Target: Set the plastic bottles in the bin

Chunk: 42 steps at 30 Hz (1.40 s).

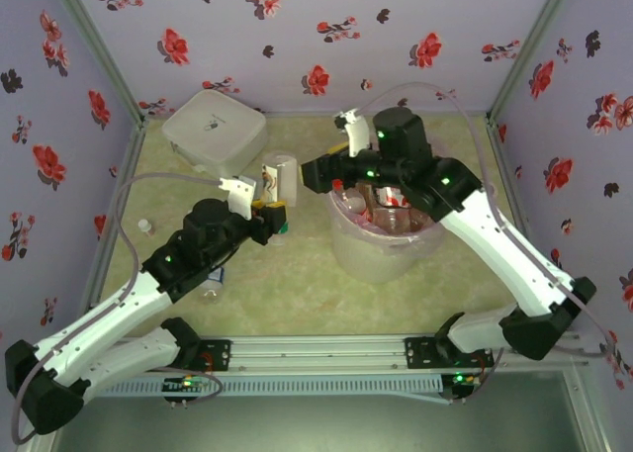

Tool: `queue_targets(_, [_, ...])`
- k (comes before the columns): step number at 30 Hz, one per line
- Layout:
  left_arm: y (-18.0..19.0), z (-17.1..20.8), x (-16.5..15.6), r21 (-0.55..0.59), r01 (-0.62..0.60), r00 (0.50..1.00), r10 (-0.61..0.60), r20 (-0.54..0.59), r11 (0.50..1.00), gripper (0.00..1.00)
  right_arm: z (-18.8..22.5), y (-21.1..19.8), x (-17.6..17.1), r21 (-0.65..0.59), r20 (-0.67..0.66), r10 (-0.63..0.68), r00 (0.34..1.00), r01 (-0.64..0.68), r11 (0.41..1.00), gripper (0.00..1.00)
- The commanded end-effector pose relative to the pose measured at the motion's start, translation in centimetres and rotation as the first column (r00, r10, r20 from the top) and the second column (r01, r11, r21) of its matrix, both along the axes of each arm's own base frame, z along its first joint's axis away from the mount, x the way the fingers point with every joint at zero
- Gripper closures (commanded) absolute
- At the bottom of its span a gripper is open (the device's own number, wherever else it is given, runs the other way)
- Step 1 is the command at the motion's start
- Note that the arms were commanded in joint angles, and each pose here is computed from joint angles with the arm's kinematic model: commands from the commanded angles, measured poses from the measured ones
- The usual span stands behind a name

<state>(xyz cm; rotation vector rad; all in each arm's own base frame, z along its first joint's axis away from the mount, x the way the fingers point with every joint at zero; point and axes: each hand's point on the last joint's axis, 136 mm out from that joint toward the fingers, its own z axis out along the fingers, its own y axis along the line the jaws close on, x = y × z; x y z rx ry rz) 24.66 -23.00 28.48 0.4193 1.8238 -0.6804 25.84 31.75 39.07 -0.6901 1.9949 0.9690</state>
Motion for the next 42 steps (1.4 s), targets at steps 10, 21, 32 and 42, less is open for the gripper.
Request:
queue_targets(10, [-1.0, 2.0, -1.3, -0.073, 0.092, 0.994, -0.087, 0.07, 0.993, 0.81, -0.6, 4.7, 0.6, -0.035, 0.012, 0.067, 0.998, -0.067, 0.997, 0.12])
queue_targets(21, [-0.3, 2.2, -1.7, -0.092, 0.083, 0.994, -0.076, 0.077, 0.992, 0.8, -1.9, 6.3, 1.5, -0.045, -0.026, 0.086, 0.996, -0.088, 0.995, 0.33])
queue_targets(32, [2.2, 1.1, -1.0, -0.022, -0.045, 0.998, 0.046, 0.045, 0.999, 0.01, 4.5, 3.2, 1.2, -0.054, 0.152, 0.03, 0.988, -0.022, 0.998, 0.58])
queue_targets(42, [4.2, -2.5, 0.2, 0.062, -0.176, 0.983, 0.179, -0.046, 0.982, 0.0, 14.2, -11.8, 2.3, 0.081, 0.426, -0.415, 0.804, 0.423, 0.902, 0.74])
